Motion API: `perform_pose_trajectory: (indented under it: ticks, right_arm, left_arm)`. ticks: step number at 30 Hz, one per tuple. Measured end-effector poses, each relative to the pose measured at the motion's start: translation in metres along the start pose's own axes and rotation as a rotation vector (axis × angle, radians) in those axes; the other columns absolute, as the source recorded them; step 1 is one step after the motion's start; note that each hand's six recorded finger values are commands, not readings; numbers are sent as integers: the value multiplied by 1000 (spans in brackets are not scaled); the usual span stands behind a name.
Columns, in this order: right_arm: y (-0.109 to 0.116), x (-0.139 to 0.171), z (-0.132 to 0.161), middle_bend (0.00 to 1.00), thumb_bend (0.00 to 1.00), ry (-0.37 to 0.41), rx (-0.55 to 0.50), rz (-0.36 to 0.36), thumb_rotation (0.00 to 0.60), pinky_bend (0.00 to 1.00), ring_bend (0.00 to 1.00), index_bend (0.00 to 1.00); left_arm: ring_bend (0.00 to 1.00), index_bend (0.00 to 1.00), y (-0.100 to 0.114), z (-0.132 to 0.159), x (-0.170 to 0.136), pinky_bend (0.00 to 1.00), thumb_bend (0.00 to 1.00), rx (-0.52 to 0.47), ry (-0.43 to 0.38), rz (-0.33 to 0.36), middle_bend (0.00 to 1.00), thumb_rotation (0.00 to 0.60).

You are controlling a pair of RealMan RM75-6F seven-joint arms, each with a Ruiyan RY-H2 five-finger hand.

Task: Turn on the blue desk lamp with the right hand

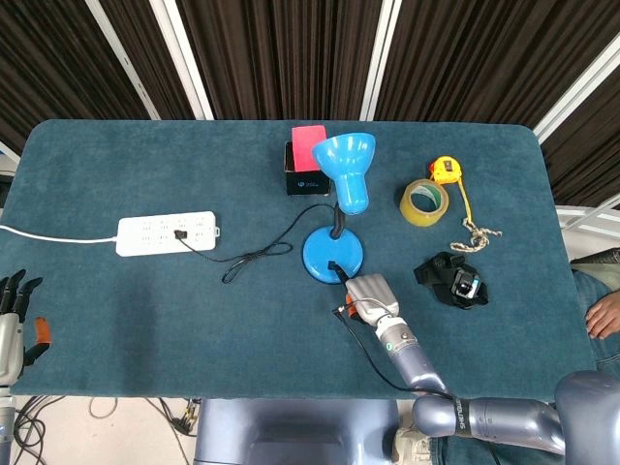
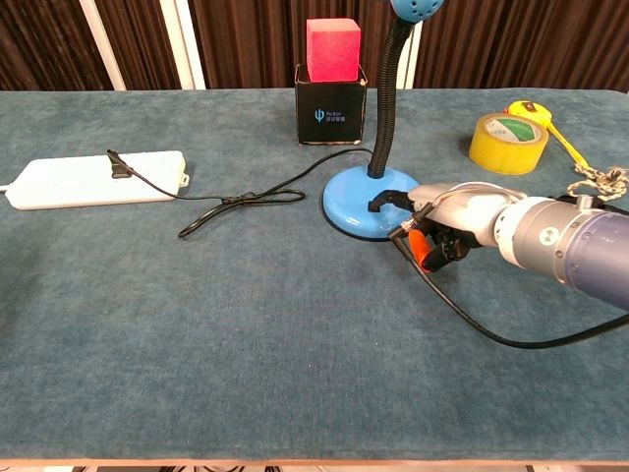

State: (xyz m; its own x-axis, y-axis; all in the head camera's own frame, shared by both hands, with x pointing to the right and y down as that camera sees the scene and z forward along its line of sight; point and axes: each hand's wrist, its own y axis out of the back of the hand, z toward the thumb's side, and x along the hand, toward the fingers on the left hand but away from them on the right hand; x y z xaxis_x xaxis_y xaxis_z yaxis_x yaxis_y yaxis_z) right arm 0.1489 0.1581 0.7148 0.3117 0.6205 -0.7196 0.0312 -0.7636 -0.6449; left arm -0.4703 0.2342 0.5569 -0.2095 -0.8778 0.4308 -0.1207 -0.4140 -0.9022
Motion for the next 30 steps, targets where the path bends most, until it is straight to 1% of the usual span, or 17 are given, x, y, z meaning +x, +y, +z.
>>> perform_pose_trajectory:
  ticks: [7,19,30]
  right_arm:
    - [0,-1,2,702,846,-1,5,1,600,1000,759,0]
    - [-6,0,1,702,846,-2,18,22,600,1000,759,9]
    - [-21,0,8,702,846,18,58,54,600,1000,759,21]
  left_arm:
    - [0,145,0,0,0,0,637,0,0,2,23,600]
    - [0,145,0,0,0,0,637,0,2,0,23,600]
    - [0,145,2,-2,0,0,637,-2,5,3,23,600]
